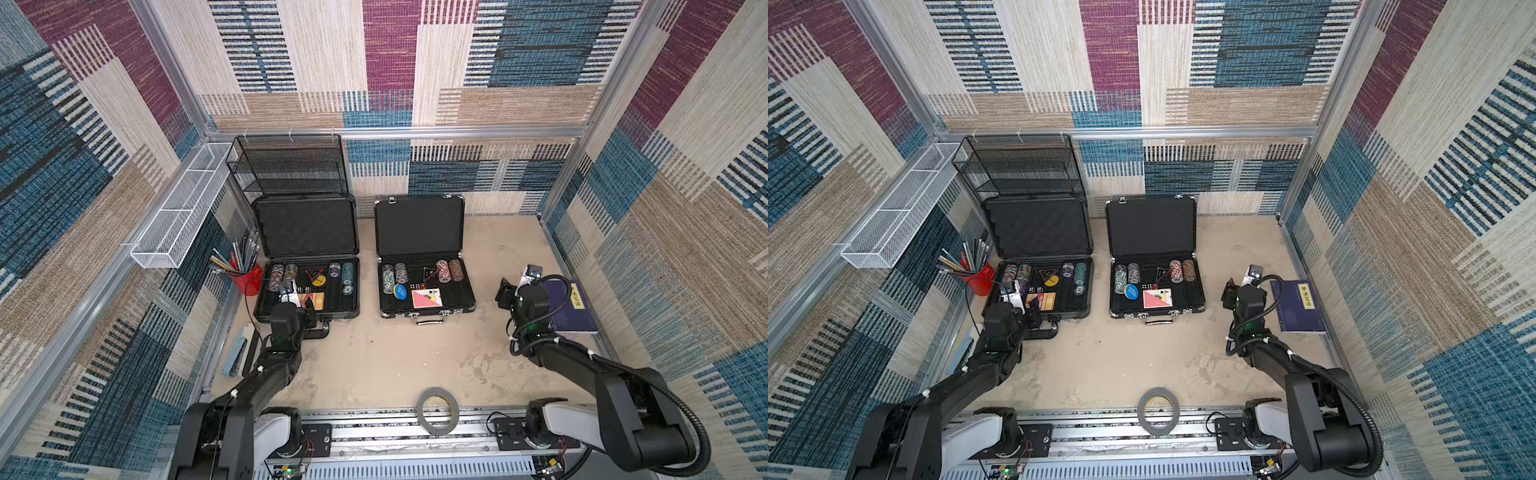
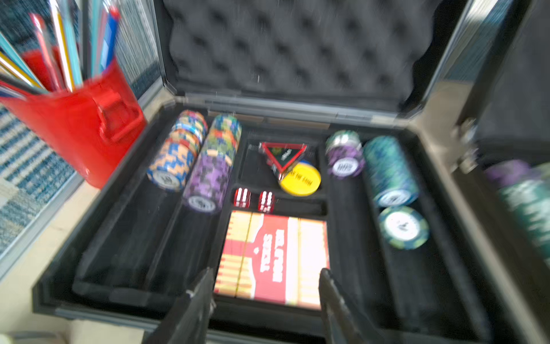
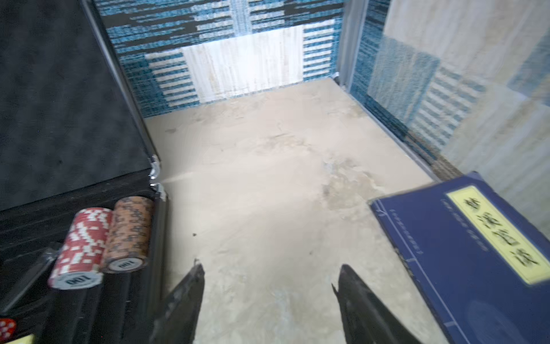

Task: Open the poker set cases
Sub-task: Reset both arms

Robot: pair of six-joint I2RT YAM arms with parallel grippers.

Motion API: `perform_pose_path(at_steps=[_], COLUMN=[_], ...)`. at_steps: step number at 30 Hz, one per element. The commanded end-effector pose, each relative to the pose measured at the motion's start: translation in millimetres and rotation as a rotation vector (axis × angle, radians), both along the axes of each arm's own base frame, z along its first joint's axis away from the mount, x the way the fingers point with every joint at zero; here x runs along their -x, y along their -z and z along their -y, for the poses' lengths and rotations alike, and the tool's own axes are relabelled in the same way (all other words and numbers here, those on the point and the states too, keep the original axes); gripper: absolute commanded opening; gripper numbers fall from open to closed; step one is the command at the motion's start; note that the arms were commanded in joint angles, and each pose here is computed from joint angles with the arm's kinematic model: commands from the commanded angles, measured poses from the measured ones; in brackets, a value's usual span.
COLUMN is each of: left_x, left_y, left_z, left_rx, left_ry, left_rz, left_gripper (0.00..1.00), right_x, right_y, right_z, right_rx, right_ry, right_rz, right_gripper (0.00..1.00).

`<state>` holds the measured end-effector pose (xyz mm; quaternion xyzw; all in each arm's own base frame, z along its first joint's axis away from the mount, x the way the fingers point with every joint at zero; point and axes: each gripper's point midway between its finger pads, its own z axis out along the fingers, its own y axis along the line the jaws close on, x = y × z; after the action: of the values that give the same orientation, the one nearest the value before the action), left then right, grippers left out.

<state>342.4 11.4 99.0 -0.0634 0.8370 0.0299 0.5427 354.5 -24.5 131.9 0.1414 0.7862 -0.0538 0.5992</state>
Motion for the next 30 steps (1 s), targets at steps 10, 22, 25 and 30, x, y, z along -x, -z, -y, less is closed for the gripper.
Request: perform_pose_path(at_steps=[10,22,25,30], left_x=[-57,-56,-56,-56], left_y=[0,1,1,2], left_z=[-1,-4,-4,-4], left_rx=[-0.116,-0.103,-0.103,-0.103], left_ry=[0.040,0.024,0.024,0.024], left_rz=[0.084,0.069,0.070,0.067], left_gripper=[0.77,0.99,0.99,0.99], right_x=[8,-7,-9,-12], right_y=[-37,-24,-24,-19], right_z=[19,-10,-9,-9], right_rx=[0.088,0.123,0.123,0.109], right_ry=[0.081,-0.147,-0.144,-0.142], right_rz=[0.319,0.307,0.305,0.267], right_gripper=[0.74,0.79,0.80,0.98])
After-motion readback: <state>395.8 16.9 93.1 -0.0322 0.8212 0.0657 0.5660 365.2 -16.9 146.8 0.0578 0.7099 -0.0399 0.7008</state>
